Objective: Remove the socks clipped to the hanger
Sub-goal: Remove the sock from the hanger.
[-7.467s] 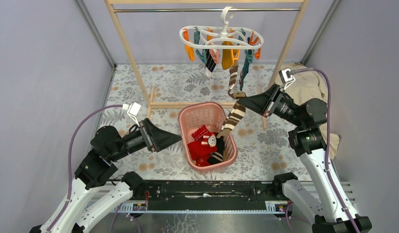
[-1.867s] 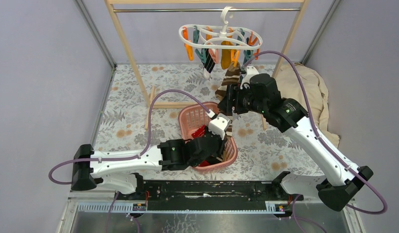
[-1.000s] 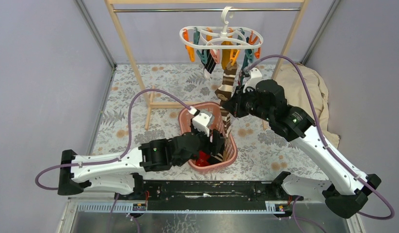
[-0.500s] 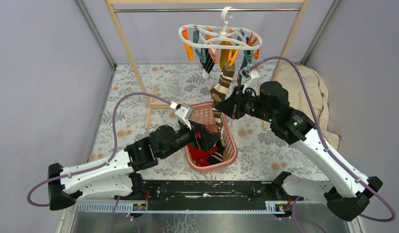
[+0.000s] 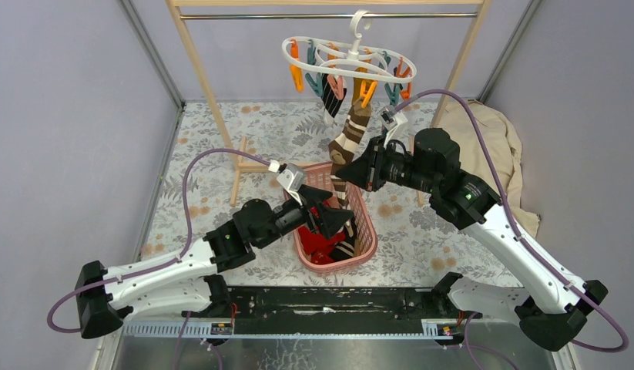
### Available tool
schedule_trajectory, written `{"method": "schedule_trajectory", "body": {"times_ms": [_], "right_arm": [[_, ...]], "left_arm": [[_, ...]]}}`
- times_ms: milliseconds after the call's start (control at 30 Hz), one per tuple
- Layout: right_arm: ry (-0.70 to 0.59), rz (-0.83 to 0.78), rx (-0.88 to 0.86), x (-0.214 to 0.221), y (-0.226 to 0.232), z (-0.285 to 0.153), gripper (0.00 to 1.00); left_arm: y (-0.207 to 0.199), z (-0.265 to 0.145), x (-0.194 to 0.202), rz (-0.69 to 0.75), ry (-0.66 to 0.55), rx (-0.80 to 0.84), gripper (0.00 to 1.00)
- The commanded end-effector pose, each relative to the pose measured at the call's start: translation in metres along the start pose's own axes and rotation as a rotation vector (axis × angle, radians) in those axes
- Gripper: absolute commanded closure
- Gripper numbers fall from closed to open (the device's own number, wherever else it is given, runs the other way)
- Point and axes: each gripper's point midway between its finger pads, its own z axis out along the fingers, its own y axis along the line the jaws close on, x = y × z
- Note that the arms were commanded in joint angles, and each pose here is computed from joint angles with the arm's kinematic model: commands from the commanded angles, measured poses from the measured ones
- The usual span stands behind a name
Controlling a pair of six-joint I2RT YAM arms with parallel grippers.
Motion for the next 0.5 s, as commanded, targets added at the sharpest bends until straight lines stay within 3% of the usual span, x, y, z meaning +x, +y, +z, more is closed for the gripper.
{"method": "schedule_trajectory", "body": {"times_ms": [0, 233, 367, 467], "right_arm": [[-0.027, -0.019, -0.071, -0.007, 0.016, -0.003, 0.96], [-0.018, -0.017, -0.077, -0.002, 0.014, -0.001, 0.96], [-0.021, -0.021, -0.066, -0.002, 0.012, -0.002, 0.96], [-0.023, -0.027, -0.061, -0.002, 0.012, -0.004, 0.96]], "left_arm": [[-0.011, -0.002, -0.038, 0.040, -0.148, 0.071, 0.01], [-0.014, 0.006, -0.044, 0.066, -0.174, 0.103, 0.06], [-0.015, 0.010, -0.044, 0.075, -0.163, 0.107, 0.35], [-0.012, 0.012, -0.043, 0.074, -0.152, 0.090, 0.75]]}}
